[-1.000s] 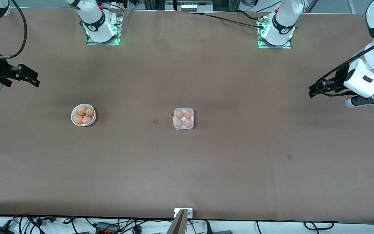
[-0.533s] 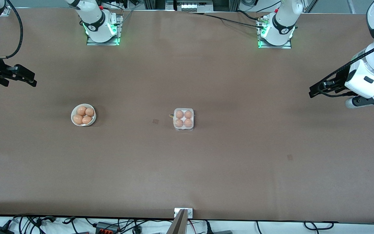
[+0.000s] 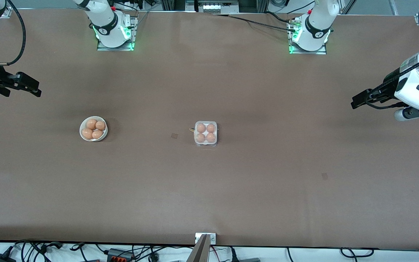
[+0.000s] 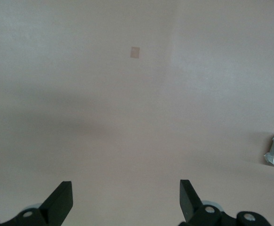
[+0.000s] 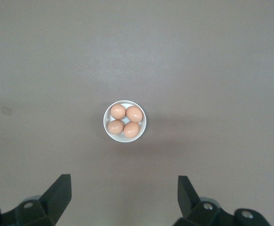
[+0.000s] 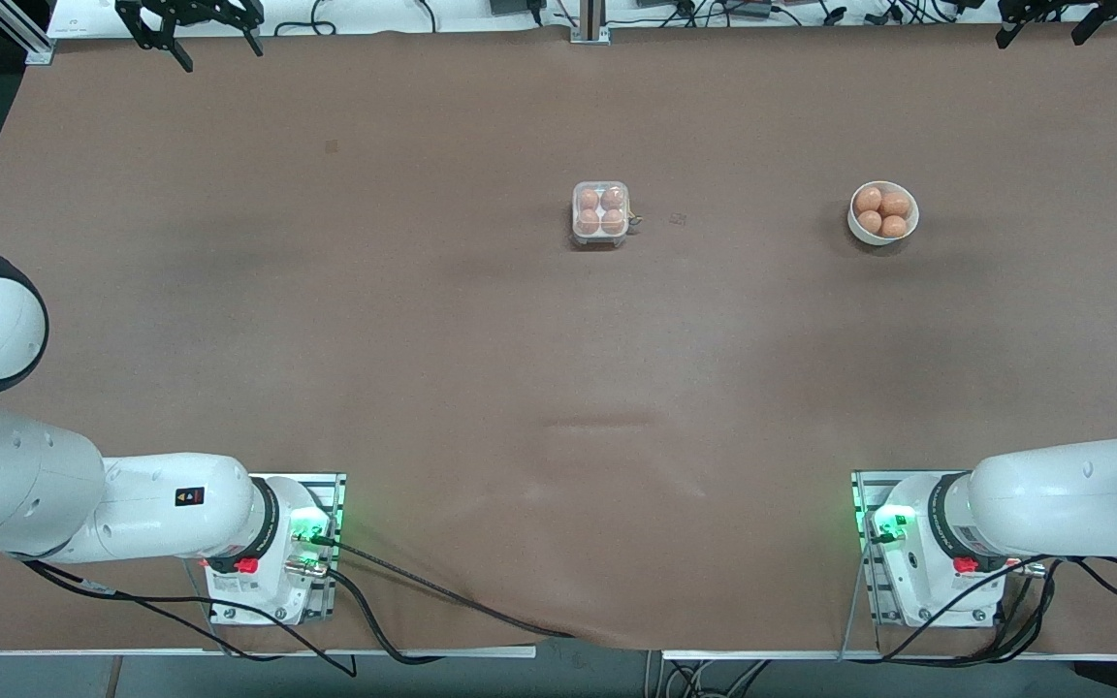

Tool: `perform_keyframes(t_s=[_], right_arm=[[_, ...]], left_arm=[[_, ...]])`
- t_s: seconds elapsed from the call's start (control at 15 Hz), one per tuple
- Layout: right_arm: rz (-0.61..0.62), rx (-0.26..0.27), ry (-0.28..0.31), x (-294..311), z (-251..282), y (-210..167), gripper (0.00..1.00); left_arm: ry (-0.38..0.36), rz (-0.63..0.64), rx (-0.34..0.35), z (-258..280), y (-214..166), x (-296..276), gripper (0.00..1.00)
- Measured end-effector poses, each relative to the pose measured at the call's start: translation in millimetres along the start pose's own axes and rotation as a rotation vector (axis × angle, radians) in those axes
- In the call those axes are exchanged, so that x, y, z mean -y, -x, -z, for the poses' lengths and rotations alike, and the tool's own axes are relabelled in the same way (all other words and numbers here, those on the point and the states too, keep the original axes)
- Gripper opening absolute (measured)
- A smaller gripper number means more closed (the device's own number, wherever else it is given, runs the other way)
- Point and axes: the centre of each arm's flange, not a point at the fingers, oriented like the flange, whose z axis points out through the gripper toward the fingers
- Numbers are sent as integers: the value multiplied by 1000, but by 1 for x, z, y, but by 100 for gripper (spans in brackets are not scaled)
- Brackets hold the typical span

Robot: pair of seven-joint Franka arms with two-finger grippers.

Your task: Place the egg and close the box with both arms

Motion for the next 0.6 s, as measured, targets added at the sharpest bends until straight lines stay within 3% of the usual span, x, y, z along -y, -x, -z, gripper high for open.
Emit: perform_keyframes(t_s=[0.27, 0.6], right_arm=[[-7, 2, 0, -4, -1, 0, 100], [-7, 4, 0, -4, -1, 0, 100]], left_arm=[[-9, -15, 33, 5, 6, -1, 100], [-4, -193, 27, 9, 3, 4, 100]])
